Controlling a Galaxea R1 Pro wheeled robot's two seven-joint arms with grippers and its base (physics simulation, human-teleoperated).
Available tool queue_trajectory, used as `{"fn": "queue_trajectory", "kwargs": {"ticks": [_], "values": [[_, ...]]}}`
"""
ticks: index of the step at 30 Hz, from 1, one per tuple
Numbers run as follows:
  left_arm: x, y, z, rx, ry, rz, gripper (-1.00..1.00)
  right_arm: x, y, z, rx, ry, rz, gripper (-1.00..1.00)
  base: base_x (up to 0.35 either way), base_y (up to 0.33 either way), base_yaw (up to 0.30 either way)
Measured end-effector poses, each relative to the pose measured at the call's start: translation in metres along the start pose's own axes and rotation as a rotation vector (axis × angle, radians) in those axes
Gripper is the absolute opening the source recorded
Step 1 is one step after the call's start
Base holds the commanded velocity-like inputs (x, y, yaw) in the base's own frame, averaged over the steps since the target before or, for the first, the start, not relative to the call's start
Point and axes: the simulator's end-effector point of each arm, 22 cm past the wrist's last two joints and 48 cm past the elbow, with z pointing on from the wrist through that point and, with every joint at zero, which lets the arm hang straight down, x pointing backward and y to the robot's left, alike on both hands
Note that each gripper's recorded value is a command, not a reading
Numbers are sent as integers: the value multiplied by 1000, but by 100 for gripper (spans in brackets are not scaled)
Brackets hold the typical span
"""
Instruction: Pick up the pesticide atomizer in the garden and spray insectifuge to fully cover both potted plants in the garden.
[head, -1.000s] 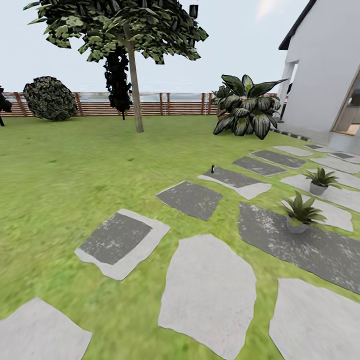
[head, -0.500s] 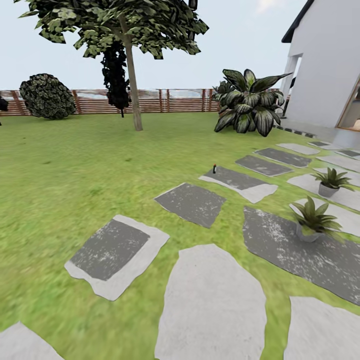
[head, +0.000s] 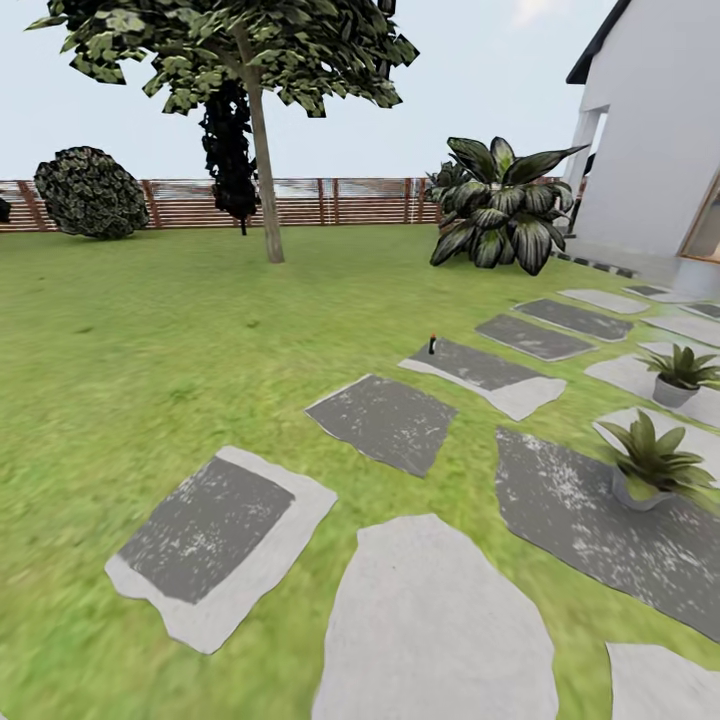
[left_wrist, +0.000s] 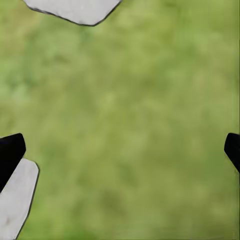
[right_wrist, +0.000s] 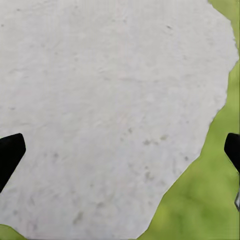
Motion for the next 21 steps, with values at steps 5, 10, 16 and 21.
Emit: {"fn": "queue_trajectory", "kwargs": {"ticks": [5,10,16,21], "values": [[0,0,0,0,0,0,100,0,0,0,-1,0,-1,100,340,0,0],[0,0,0,0,0,0,100,0,1,0,-2,0,-1,100,340,0,0],[0,0,0,0,0,0,100,0,1,0,-3,0,-1,100,340,0,0],[0,0,0,0,0,0,100,0,1,0,-3,0,-1,100,340,0,0]]}}
